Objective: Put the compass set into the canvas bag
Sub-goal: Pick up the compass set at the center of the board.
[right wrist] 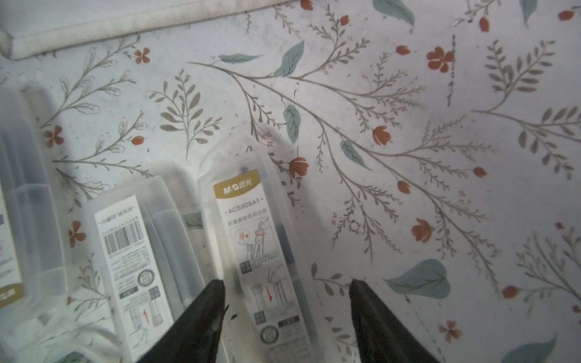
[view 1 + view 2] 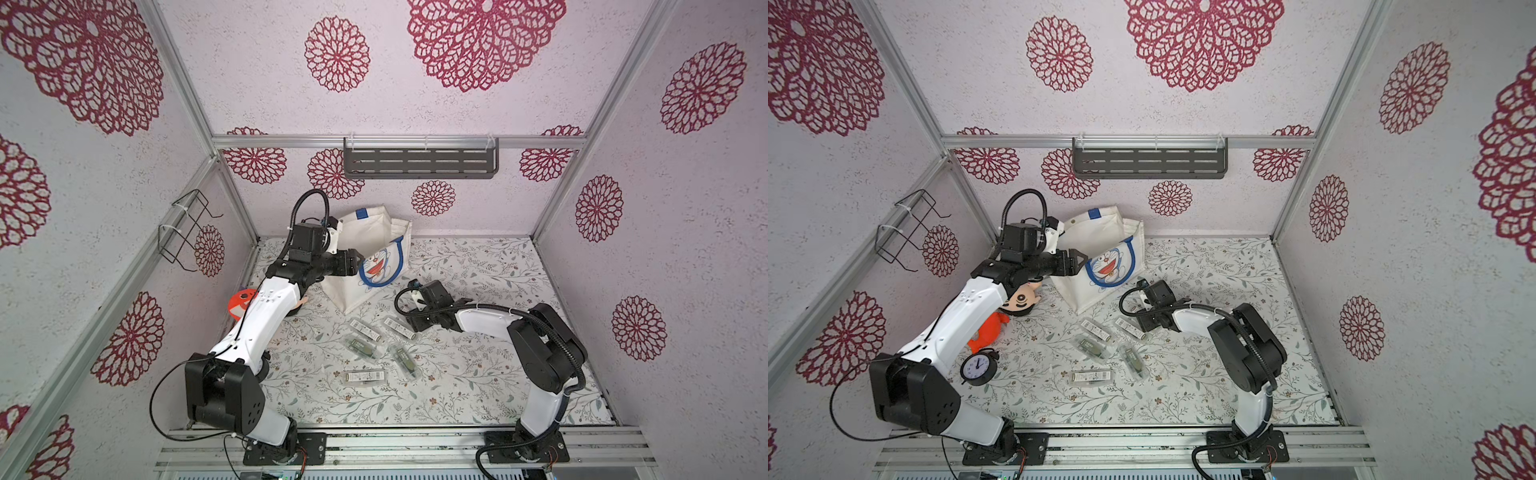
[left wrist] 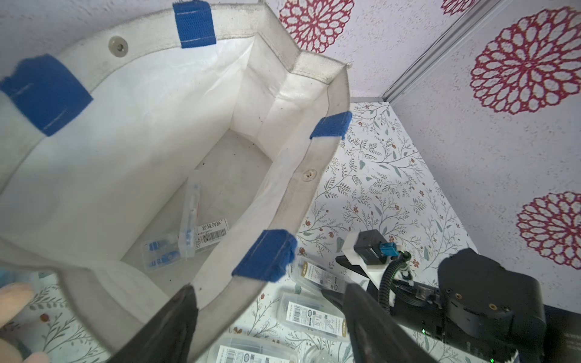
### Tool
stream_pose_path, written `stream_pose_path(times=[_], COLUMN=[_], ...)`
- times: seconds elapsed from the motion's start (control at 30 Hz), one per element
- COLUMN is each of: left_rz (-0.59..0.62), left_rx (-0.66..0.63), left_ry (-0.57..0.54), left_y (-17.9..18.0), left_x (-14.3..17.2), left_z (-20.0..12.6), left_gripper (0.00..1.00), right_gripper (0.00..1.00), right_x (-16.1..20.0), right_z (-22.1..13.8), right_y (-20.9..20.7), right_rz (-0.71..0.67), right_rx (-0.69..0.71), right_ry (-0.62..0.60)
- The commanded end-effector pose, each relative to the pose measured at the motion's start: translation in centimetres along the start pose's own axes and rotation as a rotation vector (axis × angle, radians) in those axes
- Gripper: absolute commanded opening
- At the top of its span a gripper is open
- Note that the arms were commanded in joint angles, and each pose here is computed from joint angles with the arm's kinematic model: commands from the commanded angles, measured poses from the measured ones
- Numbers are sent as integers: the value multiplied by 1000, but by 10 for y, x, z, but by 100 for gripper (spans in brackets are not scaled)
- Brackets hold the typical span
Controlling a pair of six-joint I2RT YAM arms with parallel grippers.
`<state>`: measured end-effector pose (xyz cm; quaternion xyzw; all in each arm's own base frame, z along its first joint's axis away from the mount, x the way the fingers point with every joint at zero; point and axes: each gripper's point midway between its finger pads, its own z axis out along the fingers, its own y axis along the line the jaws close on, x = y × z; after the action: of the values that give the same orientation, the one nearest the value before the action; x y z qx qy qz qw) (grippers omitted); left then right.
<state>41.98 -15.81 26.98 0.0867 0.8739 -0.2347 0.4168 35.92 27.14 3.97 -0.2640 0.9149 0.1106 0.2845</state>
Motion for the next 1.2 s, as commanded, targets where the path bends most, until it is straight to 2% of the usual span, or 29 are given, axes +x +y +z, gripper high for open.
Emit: stream_pose_path(times=[0.0,0.23,0.47,0.7,0.87,1.03,1.17], left_rz=[17,14,22,18,4,-7,28], left_rx=[30,34,34,41,70,99,144], left_ry=[-72,-61,-42,-36,-37,-49,-46], left_y=[-12,-13,-14,-17,-24,-34,-59], left_x=[-14,-9,-3,-1,3,7,11], left_z=[-14,-14,-11,-10,-12,-14,-9], left_gripper=[77,77,77,76,76,76,77], right_gripper=[67,69,53,51,47,43,40], right_x=[17,22,15,5,-9,-31,-48], right_z=[2,1,7,-2,-22,-54,-84], right_y=[1,-1,2,2,3,11,13], right_rz=[-35,-32,-30,-12,7,1,-5], right_rx=[10,28,16,16,4,-46,-61], right_ry=[80,107,102,49,-57,-235,-380])
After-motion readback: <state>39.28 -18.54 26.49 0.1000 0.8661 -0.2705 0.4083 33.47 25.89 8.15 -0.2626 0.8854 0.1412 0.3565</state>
